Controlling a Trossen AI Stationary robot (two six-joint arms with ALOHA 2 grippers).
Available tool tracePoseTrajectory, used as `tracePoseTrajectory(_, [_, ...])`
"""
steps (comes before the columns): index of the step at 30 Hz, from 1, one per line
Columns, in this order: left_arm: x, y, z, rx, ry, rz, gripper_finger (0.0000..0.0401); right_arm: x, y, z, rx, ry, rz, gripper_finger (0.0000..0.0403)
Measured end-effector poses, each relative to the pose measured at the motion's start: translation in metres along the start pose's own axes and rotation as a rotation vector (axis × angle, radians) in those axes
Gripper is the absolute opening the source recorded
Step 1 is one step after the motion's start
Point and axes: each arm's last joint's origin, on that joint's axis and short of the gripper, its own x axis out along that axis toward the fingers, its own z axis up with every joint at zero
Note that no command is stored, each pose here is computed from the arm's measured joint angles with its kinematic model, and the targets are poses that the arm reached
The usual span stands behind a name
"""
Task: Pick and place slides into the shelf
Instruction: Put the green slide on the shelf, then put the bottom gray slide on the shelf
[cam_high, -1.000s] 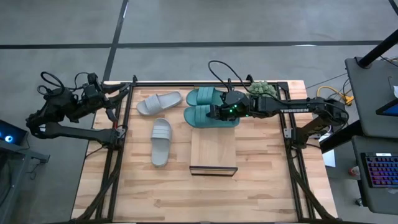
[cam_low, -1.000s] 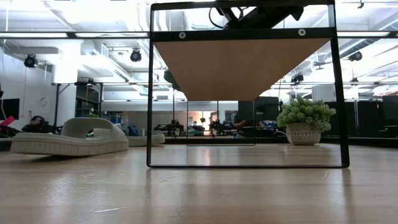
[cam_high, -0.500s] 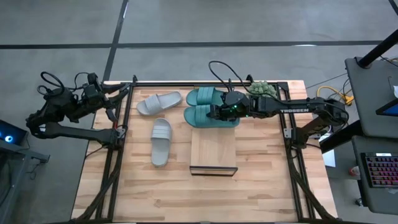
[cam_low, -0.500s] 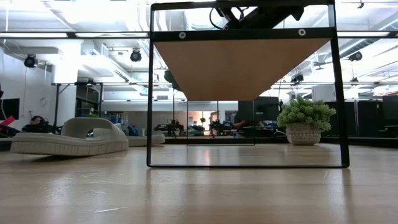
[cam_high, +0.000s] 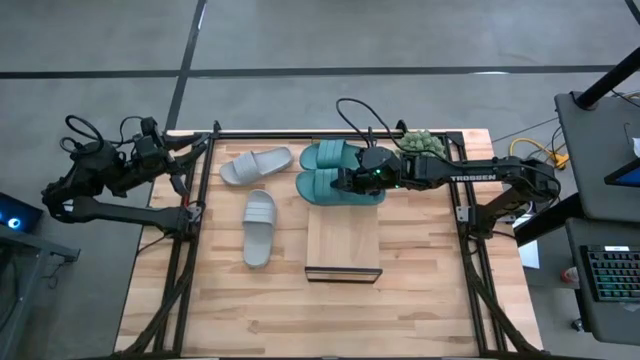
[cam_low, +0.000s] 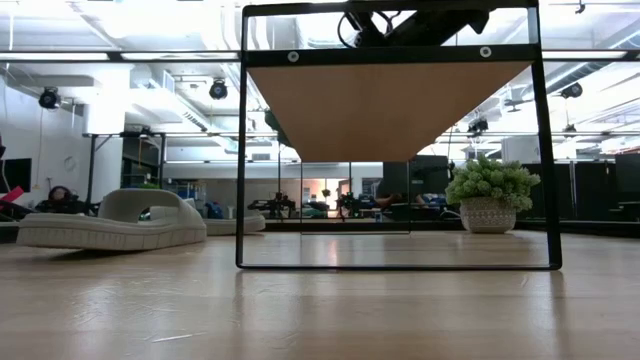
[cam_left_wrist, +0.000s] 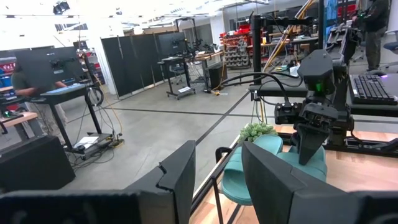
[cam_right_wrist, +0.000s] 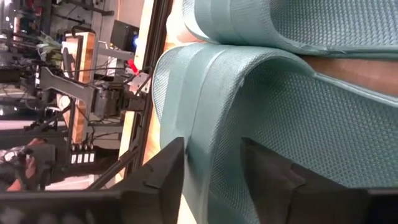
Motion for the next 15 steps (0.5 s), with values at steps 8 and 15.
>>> tracePoseTrajectory(8, [0.0,0.0,0.0,0.0,0.0,0.0,0.0116,-0.0006,0.0016,0.0004,0.002,0.002,0.005,0.0185])
tracePoseTrajectory(15, [0.0,0.0,0.0,0.0,0.0,0.0,0.0116,-0.005,0.0097,0.0028,-0.013,0.008,0.01,0.0187])
